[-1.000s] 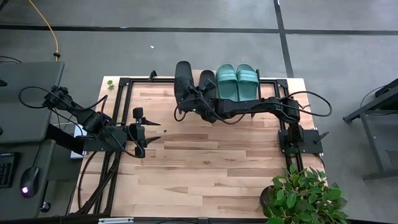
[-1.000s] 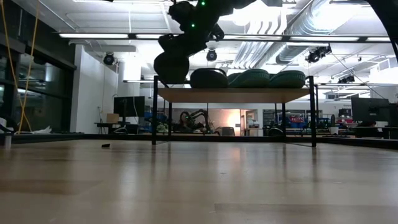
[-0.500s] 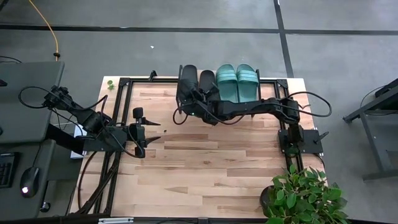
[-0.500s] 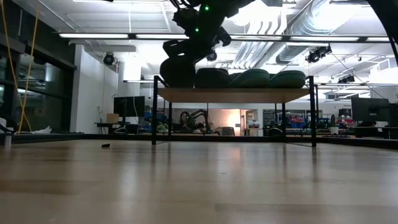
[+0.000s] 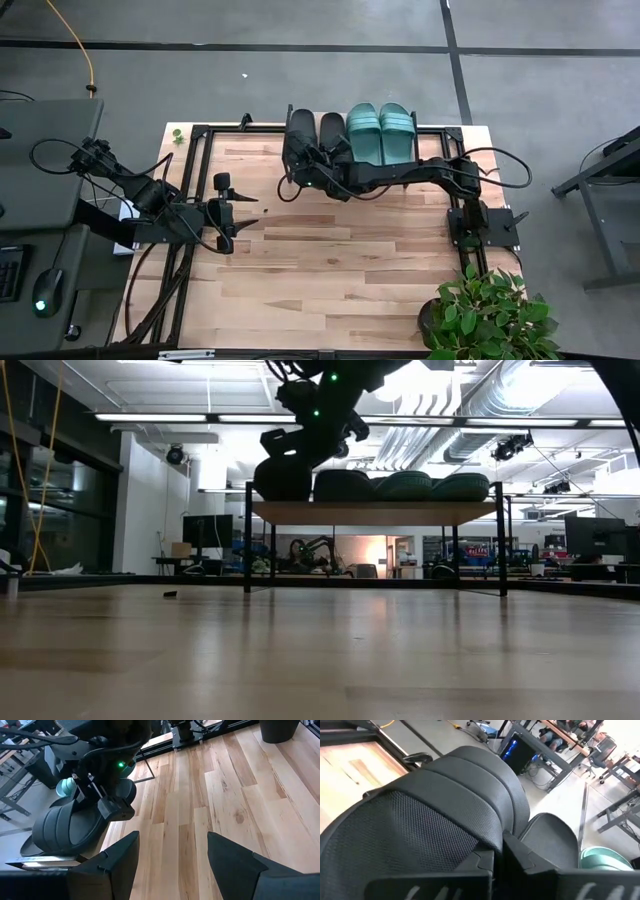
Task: Pick and place slides into the shelf
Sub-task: Put the black slide on the shelf
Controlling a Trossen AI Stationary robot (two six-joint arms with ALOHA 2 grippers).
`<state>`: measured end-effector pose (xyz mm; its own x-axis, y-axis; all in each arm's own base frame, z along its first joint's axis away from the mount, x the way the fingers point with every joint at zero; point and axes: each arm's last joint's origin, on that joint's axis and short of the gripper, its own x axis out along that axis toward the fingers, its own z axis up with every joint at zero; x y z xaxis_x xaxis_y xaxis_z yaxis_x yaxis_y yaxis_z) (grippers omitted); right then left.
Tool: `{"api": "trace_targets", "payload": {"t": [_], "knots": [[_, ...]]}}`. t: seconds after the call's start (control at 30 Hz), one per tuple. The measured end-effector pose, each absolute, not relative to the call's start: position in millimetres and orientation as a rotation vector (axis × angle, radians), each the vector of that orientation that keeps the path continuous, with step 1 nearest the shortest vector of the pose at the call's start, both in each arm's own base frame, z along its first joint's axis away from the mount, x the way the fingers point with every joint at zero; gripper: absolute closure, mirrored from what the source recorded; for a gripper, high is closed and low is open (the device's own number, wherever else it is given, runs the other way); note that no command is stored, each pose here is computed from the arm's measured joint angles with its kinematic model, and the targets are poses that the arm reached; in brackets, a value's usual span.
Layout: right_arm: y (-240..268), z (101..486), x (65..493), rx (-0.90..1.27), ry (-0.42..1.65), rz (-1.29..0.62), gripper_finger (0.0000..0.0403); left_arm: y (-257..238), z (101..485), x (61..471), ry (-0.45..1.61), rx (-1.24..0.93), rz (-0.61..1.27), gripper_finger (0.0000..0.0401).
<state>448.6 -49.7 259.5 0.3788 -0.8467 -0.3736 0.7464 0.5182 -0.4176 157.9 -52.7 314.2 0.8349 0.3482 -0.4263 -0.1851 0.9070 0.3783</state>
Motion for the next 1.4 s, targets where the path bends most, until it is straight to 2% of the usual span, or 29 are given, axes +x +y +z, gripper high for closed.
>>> {"api": "trace_targets", "payload": {"t": [0.57, 0.87, 1.0, 1.23, 1.4], "knots": [[-49.0, 243.1, 448.7, -0.234, 0.664, -1.059, 0.0403, -52.8, 314.4, 158.0, 0.507, 0.328, 0.288, 0.0185], [-52.6, 244.2, 448.7, -0.194, 0.678, -0.997, 0.0396, -52.8, 314.4, 158.0, 0.504, 0.315, 0.292, 0.0185], [-52.4, 244.0, 448.8, -0.193, 0.684, -0.985, 0.0368, -52.8, 314.4, 158.0, 0.504, 0.315, 0.292, 0.0185], [-51.6, 243.5, 449.0, -0.19, 0.68, -0.986, 0.0282, -52.8, 314.4, 158.0, 0.504, 0.315, 0.291, 0.0185], [-45.2, 242.8, 449.1, -0.246, 0.683, -1.017, 0.0235, -52.8, 314.4, 158.0, 0.505, 0.315, 0.292, 0.0185]]}}
